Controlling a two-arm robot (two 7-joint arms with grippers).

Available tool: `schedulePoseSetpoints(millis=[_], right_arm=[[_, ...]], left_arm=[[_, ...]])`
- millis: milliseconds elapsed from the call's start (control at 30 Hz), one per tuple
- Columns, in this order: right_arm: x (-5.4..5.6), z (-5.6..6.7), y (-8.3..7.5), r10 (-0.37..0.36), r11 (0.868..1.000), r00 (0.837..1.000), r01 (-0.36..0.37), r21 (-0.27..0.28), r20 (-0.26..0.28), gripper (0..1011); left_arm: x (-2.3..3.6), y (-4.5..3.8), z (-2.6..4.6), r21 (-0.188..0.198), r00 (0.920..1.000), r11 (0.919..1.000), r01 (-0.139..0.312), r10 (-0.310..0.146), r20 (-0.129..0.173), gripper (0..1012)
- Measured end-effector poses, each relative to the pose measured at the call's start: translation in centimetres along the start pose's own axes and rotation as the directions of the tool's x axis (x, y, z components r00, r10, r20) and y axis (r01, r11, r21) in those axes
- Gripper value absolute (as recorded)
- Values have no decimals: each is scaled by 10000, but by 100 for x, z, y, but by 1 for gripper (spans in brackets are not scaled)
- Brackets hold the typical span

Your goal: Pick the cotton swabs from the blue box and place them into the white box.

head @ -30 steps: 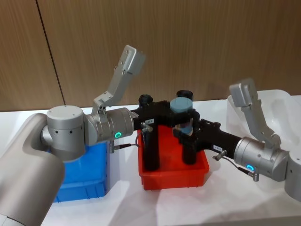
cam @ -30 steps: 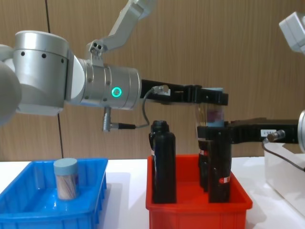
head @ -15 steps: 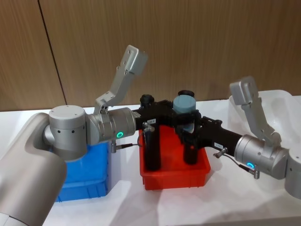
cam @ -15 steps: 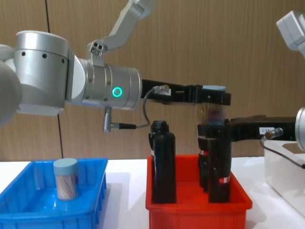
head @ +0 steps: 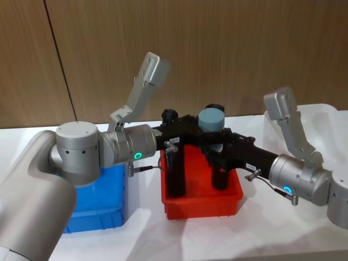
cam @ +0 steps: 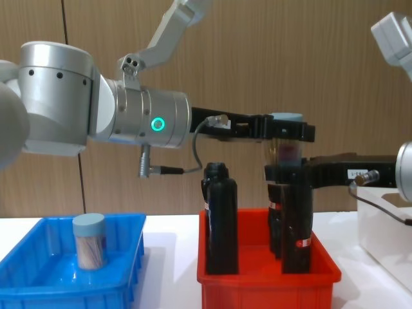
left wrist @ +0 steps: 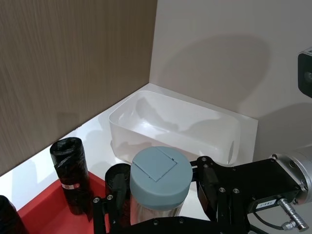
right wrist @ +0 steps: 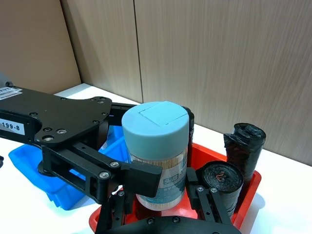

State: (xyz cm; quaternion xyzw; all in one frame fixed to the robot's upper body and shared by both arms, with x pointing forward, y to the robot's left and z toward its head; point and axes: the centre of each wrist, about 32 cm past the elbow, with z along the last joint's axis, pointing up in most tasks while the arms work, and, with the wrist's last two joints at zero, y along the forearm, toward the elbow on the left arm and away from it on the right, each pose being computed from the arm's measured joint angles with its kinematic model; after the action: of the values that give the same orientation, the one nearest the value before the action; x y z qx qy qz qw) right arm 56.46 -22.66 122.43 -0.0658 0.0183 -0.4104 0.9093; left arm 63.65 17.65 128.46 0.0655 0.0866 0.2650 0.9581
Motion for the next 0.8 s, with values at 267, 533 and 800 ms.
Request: schedulePoseSetpoints(millis=[267, 533, 800], right_arm=[[12, -19, -22, -164, 9999, 9998, 164, -2, -66, 618], [66, -62, -95, -595, 9982, 9981, 594, -64, -170, 618], [162, -108, -210, -1297, 9915, 9911, 1294, -137, -288, 618]], left_arm=[[0, 0, 0, 1, 10000, 10000, -1, 1, 1, 1002], [0, 0, 0, 1, 10000, 10000, -3, 3, 2, 1003], [0, 0, 0, 1, 10000, 10000, -6, 6, 2, 1003]])
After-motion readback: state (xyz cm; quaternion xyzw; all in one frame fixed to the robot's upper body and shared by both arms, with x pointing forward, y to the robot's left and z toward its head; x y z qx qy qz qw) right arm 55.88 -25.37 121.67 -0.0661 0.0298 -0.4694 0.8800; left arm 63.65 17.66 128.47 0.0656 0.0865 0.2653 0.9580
